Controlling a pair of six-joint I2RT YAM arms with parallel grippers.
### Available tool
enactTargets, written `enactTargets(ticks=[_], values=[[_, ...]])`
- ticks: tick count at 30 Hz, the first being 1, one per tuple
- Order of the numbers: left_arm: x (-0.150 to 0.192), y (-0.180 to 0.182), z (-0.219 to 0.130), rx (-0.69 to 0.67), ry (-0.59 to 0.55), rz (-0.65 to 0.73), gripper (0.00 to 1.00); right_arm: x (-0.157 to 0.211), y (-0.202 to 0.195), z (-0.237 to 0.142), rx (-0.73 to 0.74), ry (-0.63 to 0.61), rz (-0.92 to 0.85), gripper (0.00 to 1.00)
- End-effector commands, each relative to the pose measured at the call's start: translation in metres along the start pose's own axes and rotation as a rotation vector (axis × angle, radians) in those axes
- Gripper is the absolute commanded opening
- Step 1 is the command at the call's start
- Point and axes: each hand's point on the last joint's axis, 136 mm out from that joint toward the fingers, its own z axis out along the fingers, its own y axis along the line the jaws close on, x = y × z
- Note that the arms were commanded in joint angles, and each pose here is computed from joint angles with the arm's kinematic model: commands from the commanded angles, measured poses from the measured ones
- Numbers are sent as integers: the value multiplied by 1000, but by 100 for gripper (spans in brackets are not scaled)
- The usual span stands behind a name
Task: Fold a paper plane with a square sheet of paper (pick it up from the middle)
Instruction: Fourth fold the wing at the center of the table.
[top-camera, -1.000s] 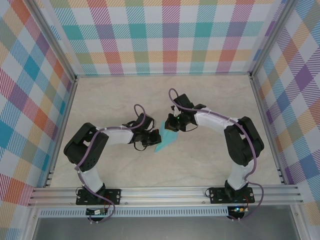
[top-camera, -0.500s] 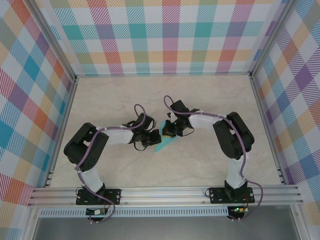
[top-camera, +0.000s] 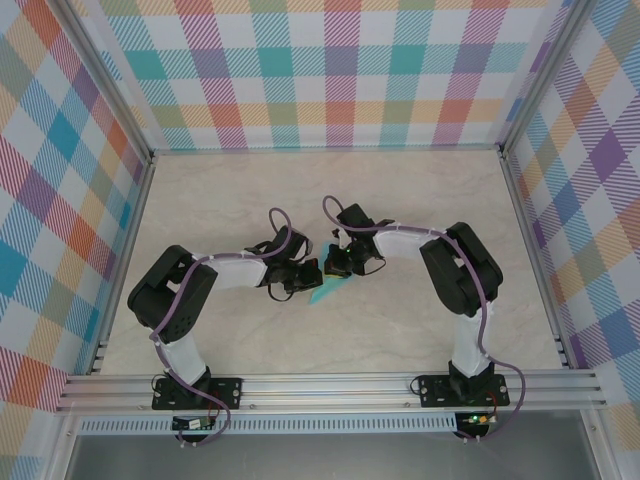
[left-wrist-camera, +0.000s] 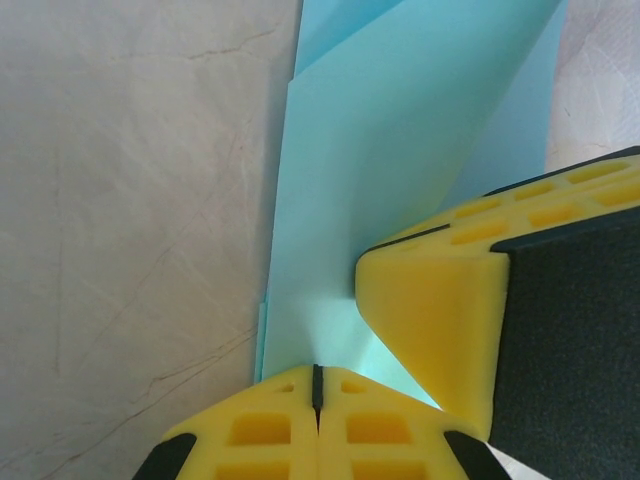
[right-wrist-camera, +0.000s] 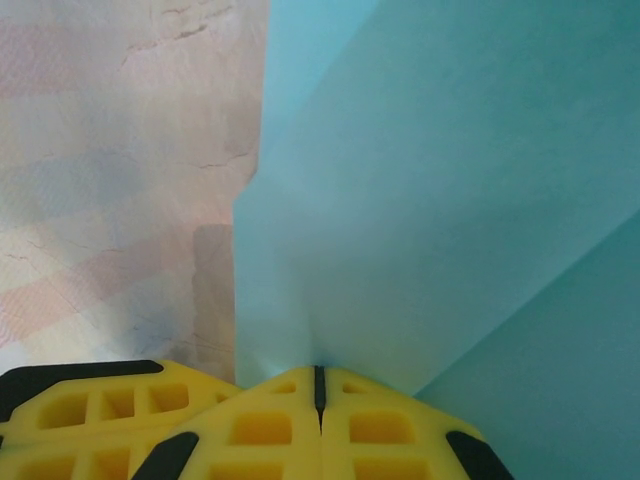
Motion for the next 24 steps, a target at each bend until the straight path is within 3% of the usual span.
enactTargets(ticks=[1,11,16,24], values=[[53,58,5,-202,174,-67,0,2,-39,-4,146,-30,9,0],[57,58,6,-190,185,-61,0,-28,-21,-37,38,-158,6,0],[54,54,7,-174,179,-57,0,-16,12,-33,-67,-143,-90,0],[54,54,8,-174,182,-58,0,-5,20,-5,-78,-75,-93,0]])
